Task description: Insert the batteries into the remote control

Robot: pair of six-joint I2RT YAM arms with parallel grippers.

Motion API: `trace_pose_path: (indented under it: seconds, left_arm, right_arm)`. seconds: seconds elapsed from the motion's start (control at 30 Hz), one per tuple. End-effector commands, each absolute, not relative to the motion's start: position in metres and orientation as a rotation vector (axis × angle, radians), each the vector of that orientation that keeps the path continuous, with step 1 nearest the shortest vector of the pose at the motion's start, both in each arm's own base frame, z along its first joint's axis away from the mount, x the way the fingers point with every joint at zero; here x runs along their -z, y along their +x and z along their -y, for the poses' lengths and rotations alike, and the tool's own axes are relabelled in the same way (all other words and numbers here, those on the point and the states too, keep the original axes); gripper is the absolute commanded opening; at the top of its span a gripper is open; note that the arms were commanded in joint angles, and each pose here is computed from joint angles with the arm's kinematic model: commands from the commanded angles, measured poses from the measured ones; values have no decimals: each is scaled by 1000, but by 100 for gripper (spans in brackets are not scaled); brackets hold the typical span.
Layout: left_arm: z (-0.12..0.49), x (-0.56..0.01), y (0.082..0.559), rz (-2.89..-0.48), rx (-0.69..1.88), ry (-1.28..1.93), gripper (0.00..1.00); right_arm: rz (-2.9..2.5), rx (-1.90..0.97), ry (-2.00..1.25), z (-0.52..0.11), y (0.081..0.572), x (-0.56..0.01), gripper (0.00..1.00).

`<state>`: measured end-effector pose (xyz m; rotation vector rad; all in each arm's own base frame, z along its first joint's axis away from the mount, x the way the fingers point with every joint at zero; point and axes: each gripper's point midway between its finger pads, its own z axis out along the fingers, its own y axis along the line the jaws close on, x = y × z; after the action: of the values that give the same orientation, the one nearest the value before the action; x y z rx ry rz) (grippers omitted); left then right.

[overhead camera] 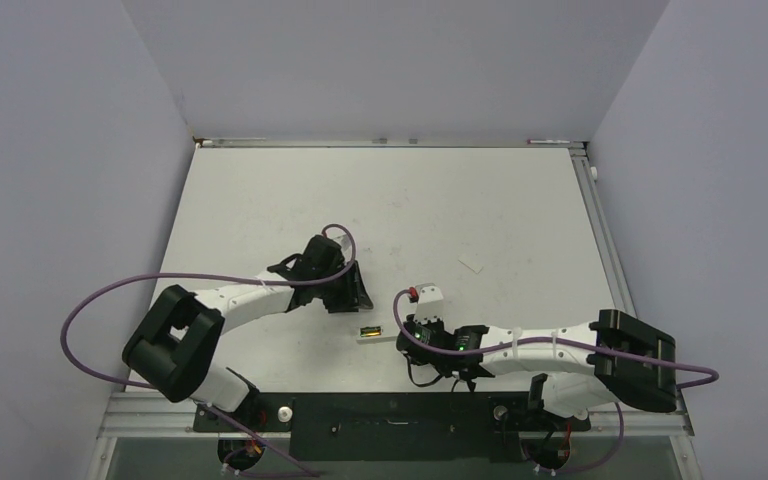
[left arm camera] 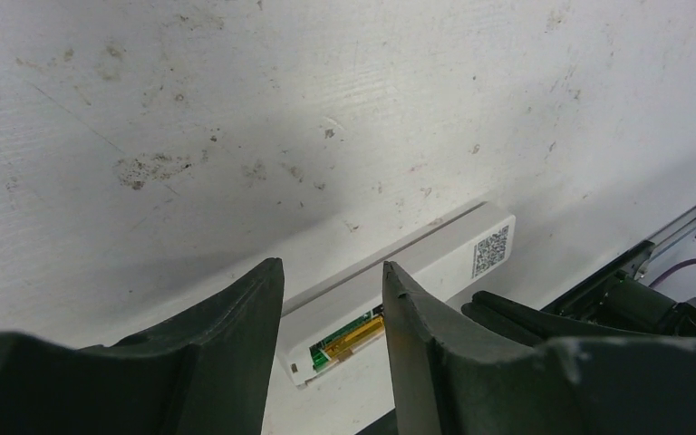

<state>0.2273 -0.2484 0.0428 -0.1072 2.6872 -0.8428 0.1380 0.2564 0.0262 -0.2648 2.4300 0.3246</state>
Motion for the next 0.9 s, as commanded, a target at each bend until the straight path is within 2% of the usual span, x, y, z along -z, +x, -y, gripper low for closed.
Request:
trace_pose_path:
  seconds: [0.0, 0.17, 0.5, 0.77, 0.87]
  left_arm:
    - [253, -44, 240, -2664, 806, -67, 40]
    - [254, -35, 241, -2682, 788, -69, 33]
    - [254, -16, 230, -2740, 775, -66, 9]
    - [255, -13, 218, -2760, 800, -48, 0]
    - [254, -13, 214, -2768, 794, -40, 0]
  right_arm:
    - [-2387, -313, -194, -257, 147, -27, 9]
    - [-2381, -297, -178, -256, 151, -27, 9]
    - [-2378, -261, -135, -255, 159, -22, 9]
    - [-2373, -233, -105, -257, 166, -22, 9]
    - [-2371, -220, -97, -259, 170, -22, 9]
